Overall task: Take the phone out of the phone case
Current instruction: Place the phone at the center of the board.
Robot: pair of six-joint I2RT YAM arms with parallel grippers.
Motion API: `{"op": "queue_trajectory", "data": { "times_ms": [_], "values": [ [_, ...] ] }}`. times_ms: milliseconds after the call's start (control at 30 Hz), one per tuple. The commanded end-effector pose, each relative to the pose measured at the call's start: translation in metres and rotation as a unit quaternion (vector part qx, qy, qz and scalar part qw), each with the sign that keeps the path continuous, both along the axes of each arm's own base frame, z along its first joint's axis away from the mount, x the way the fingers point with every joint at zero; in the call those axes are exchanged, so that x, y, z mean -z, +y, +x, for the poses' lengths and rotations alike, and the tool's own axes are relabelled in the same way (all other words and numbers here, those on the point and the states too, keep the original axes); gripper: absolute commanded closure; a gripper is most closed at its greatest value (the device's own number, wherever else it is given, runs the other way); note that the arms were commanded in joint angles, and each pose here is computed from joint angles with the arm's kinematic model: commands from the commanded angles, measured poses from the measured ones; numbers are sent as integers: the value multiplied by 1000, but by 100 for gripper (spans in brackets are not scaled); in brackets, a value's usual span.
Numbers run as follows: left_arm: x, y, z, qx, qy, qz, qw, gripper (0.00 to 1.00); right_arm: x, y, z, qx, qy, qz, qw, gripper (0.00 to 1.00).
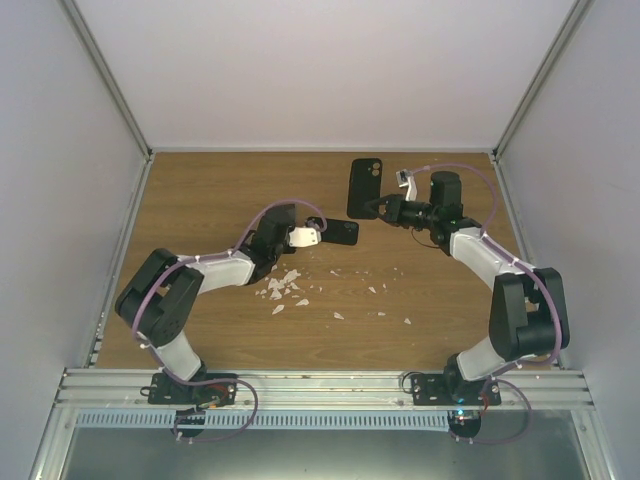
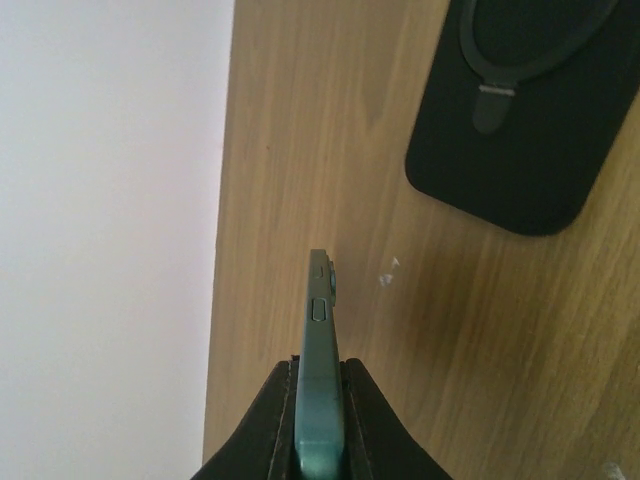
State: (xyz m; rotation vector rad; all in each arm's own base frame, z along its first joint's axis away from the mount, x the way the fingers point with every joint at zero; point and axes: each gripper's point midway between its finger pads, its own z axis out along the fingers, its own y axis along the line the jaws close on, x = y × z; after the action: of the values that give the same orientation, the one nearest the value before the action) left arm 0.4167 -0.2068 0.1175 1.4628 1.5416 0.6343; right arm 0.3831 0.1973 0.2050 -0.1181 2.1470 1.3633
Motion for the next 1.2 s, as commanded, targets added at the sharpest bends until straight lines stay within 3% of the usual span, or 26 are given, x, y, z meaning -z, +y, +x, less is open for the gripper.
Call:
{"op": "queue_trajectory", "data": {
  "times_ms": [0, 133, 333, 833, 1067, 1167],
  "values": [
    [-24, 5, 18, -18, -72, -17, 997, 100, -14, -1, 5, -2, -30, -1, 1000, 100],
    [-6, 7, 14, -12, -56, -8, 998, 99, -14, -2, 5, -1, -32, -1, 999, 100],
    [20, 15, 14, -18, -26, -3, 999, 91, -15, -2, 4, -1, -35, -1, 999, 100],
    [27, 20, -16, -27, 93, -43, 994, 25, -18, -2, 3, 2, -41, 2, 999, 100],
    [23, 25, -41, -21, 162, -61, 985, 6, -19, -3, 2, 4, -44, 4, 999, 100],
    [15, 25, -52, -16, 187, -76, 979, 3, -22, -2, 2, 3, -48, 7, 999, 100]
  ]
}}
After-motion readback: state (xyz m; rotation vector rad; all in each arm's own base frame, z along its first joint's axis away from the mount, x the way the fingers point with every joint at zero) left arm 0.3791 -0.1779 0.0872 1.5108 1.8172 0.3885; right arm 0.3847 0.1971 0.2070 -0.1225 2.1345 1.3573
